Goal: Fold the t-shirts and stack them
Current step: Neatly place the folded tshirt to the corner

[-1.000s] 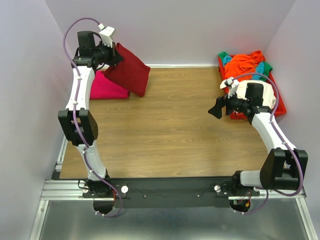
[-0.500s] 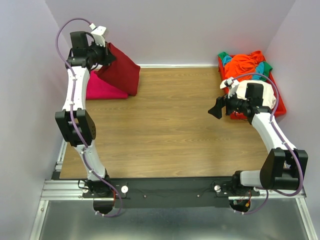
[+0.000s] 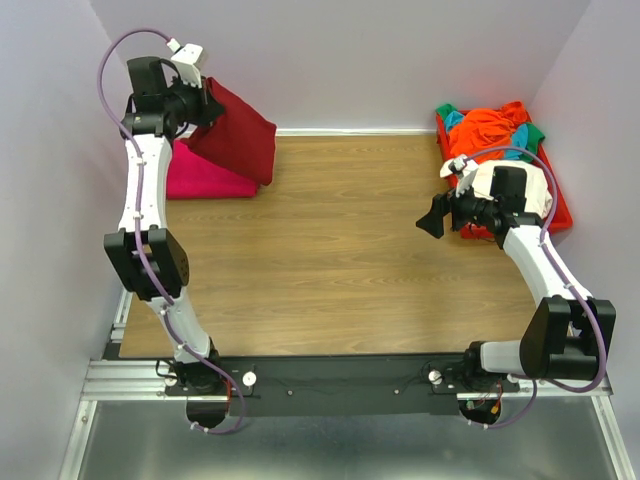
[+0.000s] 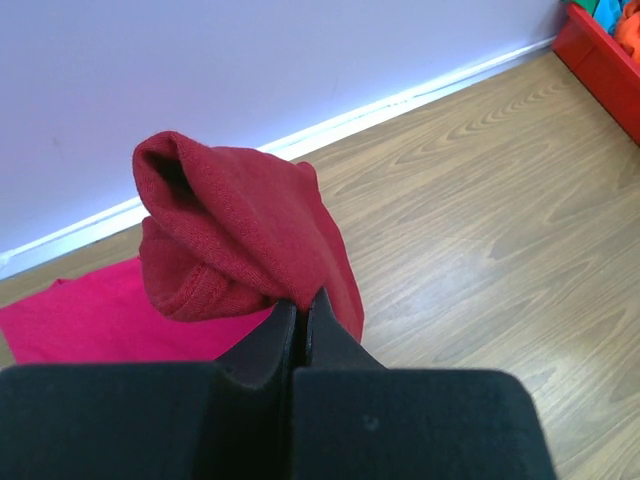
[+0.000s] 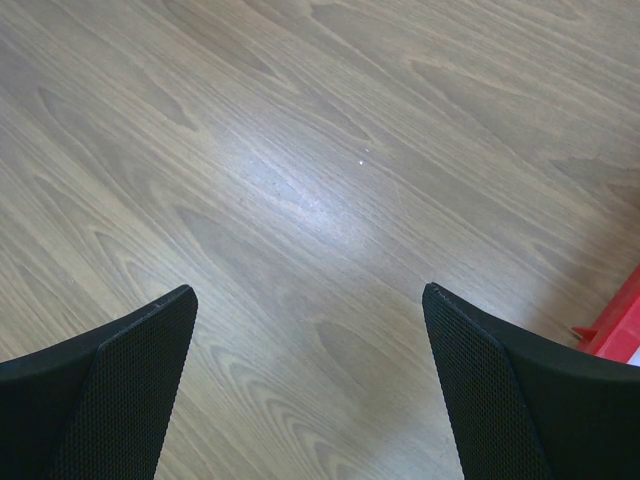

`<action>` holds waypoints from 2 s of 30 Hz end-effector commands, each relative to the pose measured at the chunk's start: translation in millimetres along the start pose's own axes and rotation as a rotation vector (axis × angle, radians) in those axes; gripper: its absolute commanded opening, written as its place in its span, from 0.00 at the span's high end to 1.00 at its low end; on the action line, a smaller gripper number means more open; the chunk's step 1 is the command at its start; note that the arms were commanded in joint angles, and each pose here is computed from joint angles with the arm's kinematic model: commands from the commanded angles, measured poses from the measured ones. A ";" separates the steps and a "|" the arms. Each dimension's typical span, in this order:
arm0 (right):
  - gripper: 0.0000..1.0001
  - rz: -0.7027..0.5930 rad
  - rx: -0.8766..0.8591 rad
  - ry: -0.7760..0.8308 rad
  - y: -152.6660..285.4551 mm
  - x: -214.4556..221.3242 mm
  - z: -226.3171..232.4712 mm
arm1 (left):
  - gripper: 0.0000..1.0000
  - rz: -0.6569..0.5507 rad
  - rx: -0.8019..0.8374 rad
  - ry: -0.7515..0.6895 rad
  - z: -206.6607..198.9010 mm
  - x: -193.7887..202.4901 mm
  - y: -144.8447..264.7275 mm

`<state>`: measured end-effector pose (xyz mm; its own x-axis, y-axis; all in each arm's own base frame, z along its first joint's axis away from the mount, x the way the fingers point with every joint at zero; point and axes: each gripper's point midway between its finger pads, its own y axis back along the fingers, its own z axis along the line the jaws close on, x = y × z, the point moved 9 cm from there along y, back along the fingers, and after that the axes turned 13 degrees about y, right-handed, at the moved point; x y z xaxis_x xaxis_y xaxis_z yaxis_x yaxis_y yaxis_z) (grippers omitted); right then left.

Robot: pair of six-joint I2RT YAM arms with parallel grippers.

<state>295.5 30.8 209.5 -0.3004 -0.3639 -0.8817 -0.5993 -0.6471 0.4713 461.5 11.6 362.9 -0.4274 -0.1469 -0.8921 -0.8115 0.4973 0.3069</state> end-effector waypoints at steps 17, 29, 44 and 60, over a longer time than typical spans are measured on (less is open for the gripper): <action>0.00 -0.002 -0.003 0.005 -0.2 3.7 -0.5 | 1.00 -0.052 -0.062 0.005 10.7 -10.7 20.0; 0.00 -0.007 -0.010 0.002 -0.3 3.3 0.3 | 1.00 -0.009 -0.185 0.074 70.1 2.1 -8.8; 0.00 -0.015 -0.029 -0.007 -0.4 1.8 1.7 | 1.00 -0.022 -0.212 0.140 133.2 21.4 -27.4; 0.00 -0.020 -0.040 -0.004 0.3 0.7 3.0 | 1.00 -0.204 0.105 0.126 23.7 -46.2 -10.7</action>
<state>294.7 32.4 209.9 -0.2941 -0.3564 -0.8868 -0.5879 -0.6641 0.4619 515.2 71.1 325.2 -0.4294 -0.3591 -0.8286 -0.8654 0.4259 0.2639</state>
